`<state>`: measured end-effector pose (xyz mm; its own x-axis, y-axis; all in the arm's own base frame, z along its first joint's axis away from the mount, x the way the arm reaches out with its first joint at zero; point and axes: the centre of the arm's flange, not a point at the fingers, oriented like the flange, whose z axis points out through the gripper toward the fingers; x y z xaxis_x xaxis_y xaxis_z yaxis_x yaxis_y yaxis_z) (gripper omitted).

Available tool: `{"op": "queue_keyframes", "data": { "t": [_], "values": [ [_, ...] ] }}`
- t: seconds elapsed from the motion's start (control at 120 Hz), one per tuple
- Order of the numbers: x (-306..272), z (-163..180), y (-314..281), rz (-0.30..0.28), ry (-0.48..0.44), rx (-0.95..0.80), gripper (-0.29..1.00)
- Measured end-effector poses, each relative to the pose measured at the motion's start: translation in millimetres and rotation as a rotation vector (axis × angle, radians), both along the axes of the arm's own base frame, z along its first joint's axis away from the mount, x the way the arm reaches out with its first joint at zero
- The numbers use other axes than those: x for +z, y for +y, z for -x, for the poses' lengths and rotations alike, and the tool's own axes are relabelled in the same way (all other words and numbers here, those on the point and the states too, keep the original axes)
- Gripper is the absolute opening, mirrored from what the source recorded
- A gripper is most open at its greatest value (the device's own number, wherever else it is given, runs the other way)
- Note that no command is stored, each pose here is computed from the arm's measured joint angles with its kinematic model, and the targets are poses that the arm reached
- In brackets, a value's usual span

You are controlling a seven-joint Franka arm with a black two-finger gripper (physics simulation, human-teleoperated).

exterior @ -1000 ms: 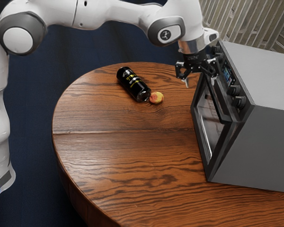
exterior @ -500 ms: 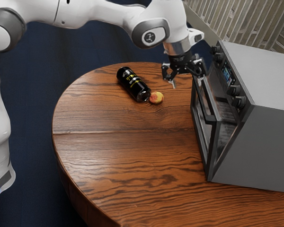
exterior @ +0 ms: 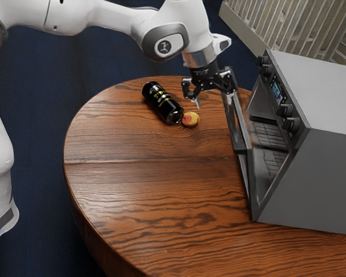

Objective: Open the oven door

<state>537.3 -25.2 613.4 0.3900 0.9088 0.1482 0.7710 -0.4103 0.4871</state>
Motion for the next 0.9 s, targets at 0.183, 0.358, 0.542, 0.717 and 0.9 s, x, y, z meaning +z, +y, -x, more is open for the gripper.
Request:
{"op": "queue_keyframes", "data": {
  "t": [0.183,0.358,0.542,0.717,0.9],
  "values": [
    [-4,29,22,0.028,0.002,0.075,0.70],
    [22,103,63,0.036,-0.064,0.241,0.70],
    [156,89,-12,0.094,-0.121,0.180,0.70],
    [115,79,-13,0.136,0.196,0.362,0.70],
    [72,91,-29,0.138,0.379,0.578,0.70]
  ]
}}
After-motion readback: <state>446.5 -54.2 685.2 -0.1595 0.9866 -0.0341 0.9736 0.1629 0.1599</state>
